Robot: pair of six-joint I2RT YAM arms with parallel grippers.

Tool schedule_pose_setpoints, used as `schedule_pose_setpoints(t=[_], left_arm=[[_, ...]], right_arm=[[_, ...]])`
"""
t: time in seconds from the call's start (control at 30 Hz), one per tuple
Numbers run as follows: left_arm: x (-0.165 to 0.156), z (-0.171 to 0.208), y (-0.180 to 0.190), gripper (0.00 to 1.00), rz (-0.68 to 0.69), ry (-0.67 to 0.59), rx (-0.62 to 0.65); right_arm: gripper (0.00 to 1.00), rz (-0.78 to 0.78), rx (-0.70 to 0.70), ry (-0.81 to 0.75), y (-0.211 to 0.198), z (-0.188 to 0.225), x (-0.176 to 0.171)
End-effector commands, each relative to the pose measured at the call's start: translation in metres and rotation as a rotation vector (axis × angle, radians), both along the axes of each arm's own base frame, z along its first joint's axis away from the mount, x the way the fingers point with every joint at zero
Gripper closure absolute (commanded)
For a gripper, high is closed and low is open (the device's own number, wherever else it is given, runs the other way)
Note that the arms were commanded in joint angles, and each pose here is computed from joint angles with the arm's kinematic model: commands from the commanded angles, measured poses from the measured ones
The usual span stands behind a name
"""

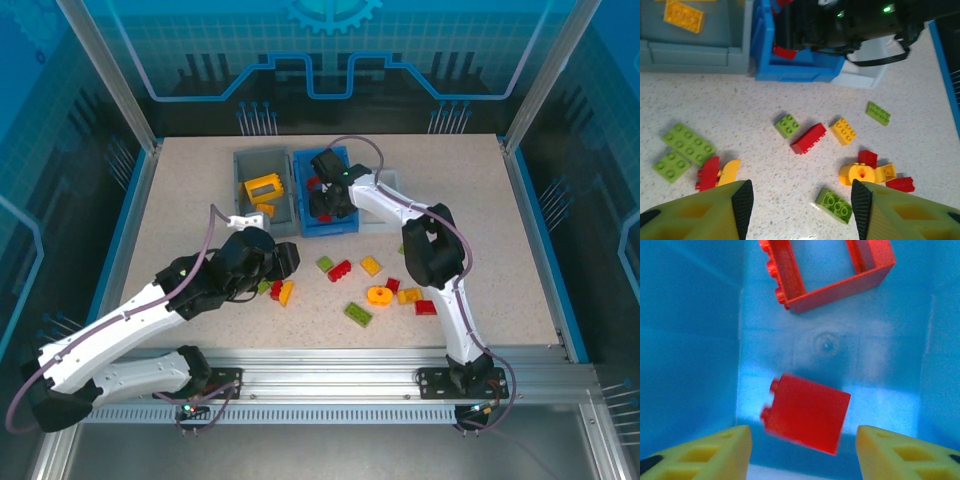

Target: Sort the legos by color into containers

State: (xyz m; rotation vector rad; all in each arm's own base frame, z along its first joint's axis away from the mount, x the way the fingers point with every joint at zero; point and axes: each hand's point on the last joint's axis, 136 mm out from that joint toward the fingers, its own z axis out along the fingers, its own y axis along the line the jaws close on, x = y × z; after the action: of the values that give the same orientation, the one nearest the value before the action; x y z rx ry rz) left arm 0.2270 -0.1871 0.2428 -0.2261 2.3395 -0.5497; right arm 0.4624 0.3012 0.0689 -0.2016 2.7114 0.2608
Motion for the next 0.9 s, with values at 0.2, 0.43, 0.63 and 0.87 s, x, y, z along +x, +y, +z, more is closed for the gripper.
schedule_pose_setpoints(t=[0.2, 0.43, 0.63, 0.87], left_arm=[[-0.023, -0.065, 0.015, 0.47, 0.006, 0.187, 0.128], [-0.044, -0.141, 0.005, 0.39, -0.06, 0.345, 0.133], [-0.046, -0.185, -0.006, 0.36, -0.135, 0.401, 0.17], [-0.035, -0.216, 0.0, 0.34, -0.154, 0.43, 0.215]], right_arm=[[0.41, 0.005, 0.068, -0.166, -0.008, 0.107, -0.029], [0.41, 0.115, 0.143, -0.258, -0.01, 0.13, -0.132], [0.4, 0.322, 0.239, -0.235, 0.012, 0.09, -0.237], [0.4, 0.3, 0.244, -0.151, 0.0, 0.053, -0.28]])
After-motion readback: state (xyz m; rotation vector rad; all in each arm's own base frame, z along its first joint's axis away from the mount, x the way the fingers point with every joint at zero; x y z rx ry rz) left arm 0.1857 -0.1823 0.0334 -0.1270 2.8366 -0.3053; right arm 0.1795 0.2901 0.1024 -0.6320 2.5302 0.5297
